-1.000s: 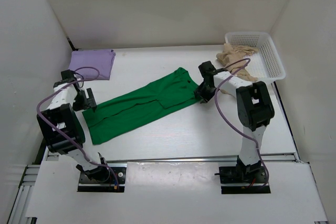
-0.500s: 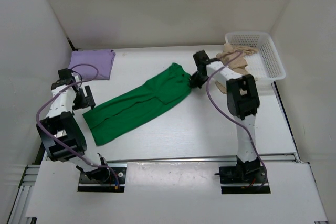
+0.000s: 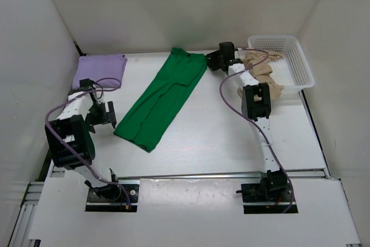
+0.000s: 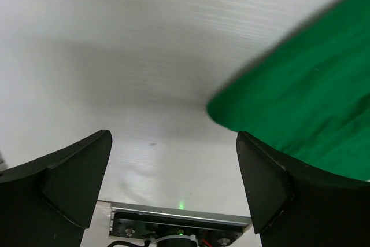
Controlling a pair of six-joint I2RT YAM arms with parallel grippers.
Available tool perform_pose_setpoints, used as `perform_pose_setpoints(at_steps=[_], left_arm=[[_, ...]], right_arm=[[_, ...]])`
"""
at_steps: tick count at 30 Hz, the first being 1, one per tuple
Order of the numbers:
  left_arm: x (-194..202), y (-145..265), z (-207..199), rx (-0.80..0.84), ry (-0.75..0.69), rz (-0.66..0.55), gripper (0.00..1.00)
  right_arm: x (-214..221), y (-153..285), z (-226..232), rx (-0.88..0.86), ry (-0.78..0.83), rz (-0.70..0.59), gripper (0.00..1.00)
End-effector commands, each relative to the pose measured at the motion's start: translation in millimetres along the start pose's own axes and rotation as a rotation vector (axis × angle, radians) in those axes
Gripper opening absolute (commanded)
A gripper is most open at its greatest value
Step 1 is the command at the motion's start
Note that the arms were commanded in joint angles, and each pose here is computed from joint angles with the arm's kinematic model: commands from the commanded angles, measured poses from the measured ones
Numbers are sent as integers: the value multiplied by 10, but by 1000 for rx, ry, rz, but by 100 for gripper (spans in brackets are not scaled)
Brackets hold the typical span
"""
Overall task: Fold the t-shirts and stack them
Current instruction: Rotate the tshirt 90 degrees
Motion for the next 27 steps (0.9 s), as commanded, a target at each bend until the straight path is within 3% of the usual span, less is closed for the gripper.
perform_pose_setpoints(at_steps=[1, 2, 3, 4, 6, 8, 9, 11, 14, 17, 22, 27], left_arm=[[-23, 51, -133, 53, -29, -23, 100], [-25, 52, -150, 68, -30, -25, 100], [-32, 94, -159, 75, -30, -43, 100], [-55, 153, -129, 68, -21, -78, 100], [-8, 196, -102, 63, -9, -93, 100], [-17, 302, 3, 43, 27, -160, 100], [15, 319, 28, 49, 43, -167, 100], [35, 417, 78, 34, 61, -221, 100], [100, 572, 106, 23, 78, -314, 100], [155, 760, 137, 9, 94, -397, 100], [276, 1583, 246, -105, 130, -677, 100], [507, 1836, 101, -58, 107, -719, 100]], right_arm=[[136, 349, 103, -13, 31, 83, 58], [142, 485, -21, 41, 52, 87, 63], [167, 876, 153, 34, 112, 69, 70], [164, 964, -313, 151, 133, 68, 72], [183, 1479, -294, 172, 199, 56, 80], [255, 1752, -720, 283, 234, 65, 80], [381, 2009, -625, 243, 273, 76, 81], [583, 2238, -945, 315, 350, 128, 81], [1309, 2632, -1283, 364, 456, 312, 78], [1917, 2879, -1574, 412, 421, 458, 72], [2742, 3020, -1765, 432, 422, 573, 69], [3397, 3032, -1883, 443, 414, 617, 67]])
Point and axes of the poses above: each gripper's point midway between its finger pads, its own y axis back along the fingers, its own z axis along the line the jaws close on, x = y × z, the point moved 6 cm from there along y, back along the fingers, and after that the axes turned 9 degrees about -y, right-handed, at the moved point
